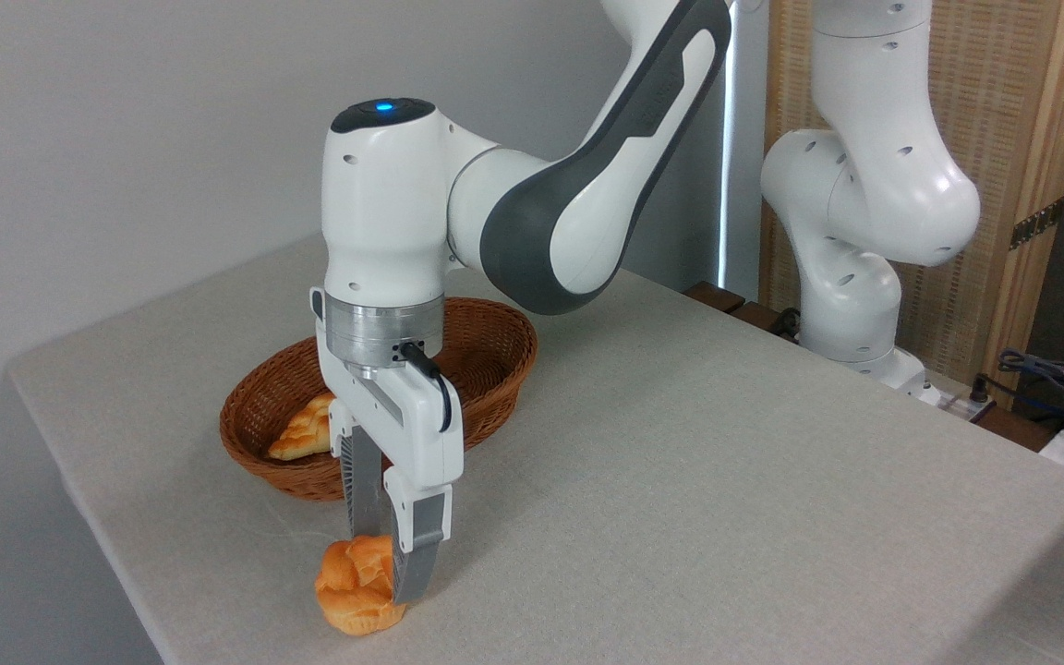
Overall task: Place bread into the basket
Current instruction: 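Close the gripper fingers around the small orange bun, then lift the held bun and carry it over the wicker basket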
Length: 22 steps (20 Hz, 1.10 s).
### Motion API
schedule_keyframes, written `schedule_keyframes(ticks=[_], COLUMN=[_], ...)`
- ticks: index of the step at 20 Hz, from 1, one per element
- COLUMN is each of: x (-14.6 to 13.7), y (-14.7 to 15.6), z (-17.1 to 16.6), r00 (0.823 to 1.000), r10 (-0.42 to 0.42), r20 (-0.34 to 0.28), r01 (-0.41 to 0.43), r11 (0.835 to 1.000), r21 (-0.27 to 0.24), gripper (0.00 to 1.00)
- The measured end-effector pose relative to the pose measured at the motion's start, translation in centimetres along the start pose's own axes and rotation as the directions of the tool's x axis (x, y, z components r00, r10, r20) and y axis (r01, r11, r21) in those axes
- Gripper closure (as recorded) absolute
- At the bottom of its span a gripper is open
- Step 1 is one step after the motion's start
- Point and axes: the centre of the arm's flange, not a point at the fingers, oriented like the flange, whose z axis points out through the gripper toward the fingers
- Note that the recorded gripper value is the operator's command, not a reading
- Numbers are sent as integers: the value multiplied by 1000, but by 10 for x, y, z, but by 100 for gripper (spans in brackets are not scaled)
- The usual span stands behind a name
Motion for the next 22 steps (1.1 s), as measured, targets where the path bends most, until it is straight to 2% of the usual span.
schedule_keyframes(ticks=[6, 7, 10, 12, 22], x=[3, 3, 3, 3, 4], y=[-3, -3, -3, -3, -3], z=[4, 5, 9, 10, 10], r00=[999, 999, 999, 999, 999], r10=[1, 2, 2, 2, 2], r20=[-38, -39, -37, -36, -36], r01=[0, 0, 0, 0, -1], r11=[999, 999, 999, 999, 999], r21=[41, 42, 40, 39, 39], gripper=[6, 13, 53, 58, 61])
